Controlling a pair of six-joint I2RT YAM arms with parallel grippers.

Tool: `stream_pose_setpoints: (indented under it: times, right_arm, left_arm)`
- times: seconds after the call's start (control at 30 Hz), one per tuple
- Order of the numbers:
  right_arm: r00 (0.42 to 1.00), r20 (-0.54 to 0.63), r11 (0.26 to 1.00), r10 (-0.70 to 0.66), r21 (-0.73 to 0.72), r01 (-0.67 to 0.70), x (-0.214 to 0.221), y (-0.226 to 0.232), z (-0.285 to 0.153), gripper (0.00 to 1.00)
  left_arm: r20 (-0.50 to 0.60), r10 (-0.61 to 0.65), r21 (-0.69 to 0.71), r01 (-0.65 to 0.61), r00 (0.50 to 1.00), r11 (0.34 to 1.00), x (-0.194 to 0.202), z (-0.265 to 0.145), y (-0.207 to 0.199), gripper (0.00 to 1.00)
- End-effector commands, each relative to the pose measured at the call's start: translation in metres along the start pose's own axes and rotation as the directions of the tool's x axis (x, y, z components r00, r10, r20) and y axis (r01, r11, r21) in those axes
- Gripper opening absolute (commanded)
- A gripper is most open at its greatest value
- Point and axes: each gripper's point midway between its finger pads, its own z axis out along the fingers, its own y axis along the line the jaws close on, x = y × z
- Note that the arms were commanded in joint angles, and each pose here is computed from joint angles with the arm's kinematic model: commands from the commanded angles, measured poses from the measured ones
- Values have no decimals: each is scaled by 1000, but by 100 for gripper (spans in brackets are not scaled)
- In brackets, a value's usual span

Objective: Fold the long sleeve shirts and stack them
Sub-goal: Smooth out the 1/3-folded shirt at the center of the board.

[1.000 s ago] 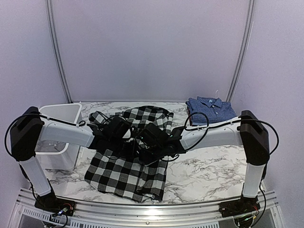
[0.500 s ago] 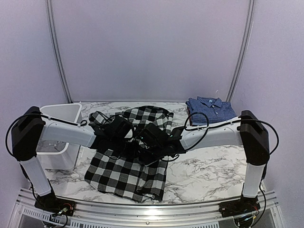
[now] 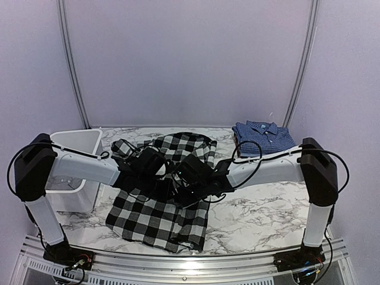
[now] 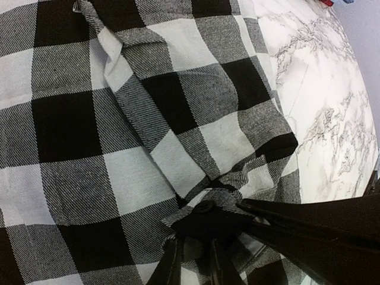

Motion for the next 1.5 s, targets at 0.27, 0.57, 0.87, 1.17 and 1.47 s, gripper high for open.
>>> stream_pose_setpoints:
  times: [0.27, 0.57, 0.87, 1.17, 1.47]
  right_arm:
    - [997, 59, 998, 50, -49, -47, -21, 2, -16, 0]
    - [997, 61, 998, 51, -49, -48, -22, 2, -17, 0]
    - [995, 60, 995, 85, -52, -82, -22, -5, -13, 0]
    - [975, 79, 972, 207, -127, -196, -24, -22, -15, 0]
    - [958, 118, 948, 260, -221, -230, -32, -18, -22, 9]
  left_arm:
    - [-36, 22, -13, -22, 999, 1000, 12, 3, 1, 19]
    - [-67, 24, -9, -25, 997, 1000, 21, 10, 0, 19]
    - [-40, 23, 0, -23, 999, 1000, 20, 1, -2, 0]
    - [82, 3, 82, -10, 997, 997, 19, -22, -7, 0]
    - [125, 25, 81, -36, 992, 996, 22, -28, -4, 0]
